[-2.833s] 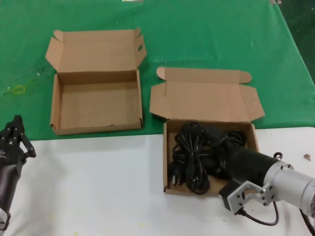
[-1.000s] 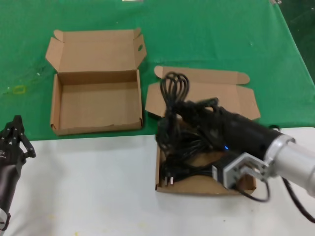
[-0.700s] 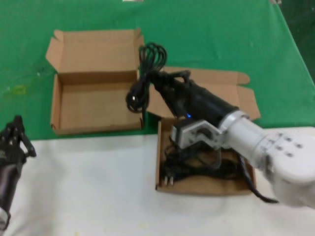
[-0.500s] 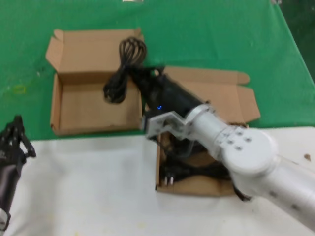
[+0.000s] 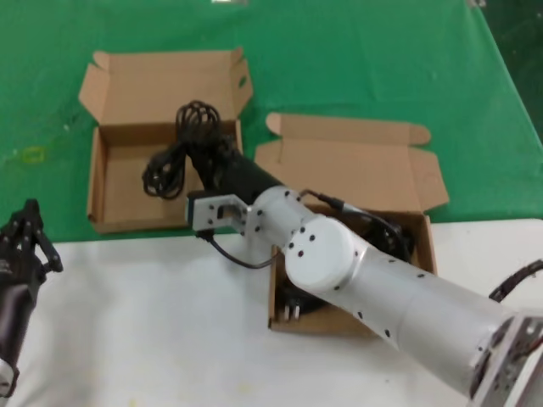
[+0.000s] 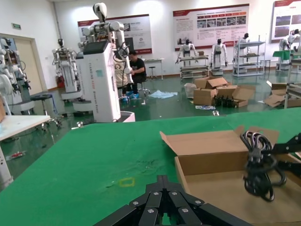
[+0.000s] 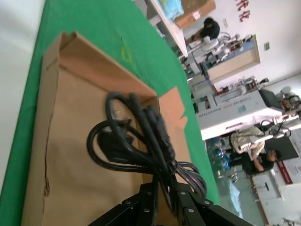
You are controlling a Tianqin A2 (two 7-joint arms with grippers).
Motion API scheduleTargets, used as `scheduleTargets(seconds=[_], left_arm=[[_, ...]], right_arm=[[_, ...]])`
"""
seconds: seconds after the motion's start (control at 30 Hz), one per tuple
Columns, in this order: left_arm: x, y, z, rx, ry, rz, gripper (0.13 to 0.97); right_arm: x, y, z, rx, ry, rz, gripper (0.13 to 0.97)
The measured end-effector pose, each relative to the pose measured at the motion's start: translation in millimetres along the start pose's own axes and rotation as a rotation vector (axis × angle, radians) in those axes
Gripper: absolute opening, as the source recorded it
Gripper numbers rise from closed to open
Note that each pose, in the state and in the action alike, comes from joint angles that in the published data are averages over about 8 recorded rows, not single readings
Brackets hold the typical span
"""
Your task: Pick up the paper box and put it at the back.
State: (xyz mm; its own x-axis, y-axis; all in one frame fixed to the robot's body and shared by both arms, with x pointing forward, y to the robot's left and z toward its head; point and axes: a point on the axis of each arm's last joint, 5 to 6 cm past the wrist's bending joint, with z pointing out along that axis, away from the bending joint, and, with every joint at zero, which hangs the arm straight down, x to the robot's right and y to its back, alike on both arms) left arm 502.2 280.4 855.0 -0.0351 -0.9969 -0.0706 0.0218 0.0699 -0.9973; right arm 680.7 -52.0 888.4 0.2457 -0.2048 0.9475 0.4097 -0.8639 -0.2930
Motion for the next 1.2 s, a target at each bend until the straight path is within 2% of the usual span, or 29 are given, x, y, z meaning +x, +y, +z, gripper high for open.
scheduleTargets(seconds=[0.23, 0.43, 0.6, 0.73, 0.87, 1.1, 1.2], left_arm=[[0.0, 0.0, 0.0, 0.000, 0.000, 0.000, 0.145], [0.0, 0.0, 0.0, 0.000, 0.000, 0.000, 0.145], [0.0, 0.0, 0.0, 0.000, 0.000, 0.000, 0.145], [0.0, 0.0, 0.0, 0.000, 0.000, 0.000, 0.145], [0.0, 0.0, 0.0, 0.000, 0.000, 0.000, 0.145], [0.0, 0.0, 0.0, 0.000, 0.000, 0.000, 0.145], [0.0, 0.0, 0.0, 0.000, 0.000, 0.000, 0.145]], right_arm=[[1, 5, 0, 0.012, 0.016, 0.031, 0.196], [9, 9, -14, 0.089, 0.050, 0.103, 0.262], [24, 17, -39, 0.156, 0.092, 0.173, 0.324], [41, 33, -71, 0.185, 0.152, 0.235, 0.404], [54, 59, -113, 0.177, 0.226, 0.303, 0.471], [57, 107, -200, 0.093, 0.348, 0.434, 0.663], [55, 128, -237, 0.048, 0.402, 0.488, 0.663]])
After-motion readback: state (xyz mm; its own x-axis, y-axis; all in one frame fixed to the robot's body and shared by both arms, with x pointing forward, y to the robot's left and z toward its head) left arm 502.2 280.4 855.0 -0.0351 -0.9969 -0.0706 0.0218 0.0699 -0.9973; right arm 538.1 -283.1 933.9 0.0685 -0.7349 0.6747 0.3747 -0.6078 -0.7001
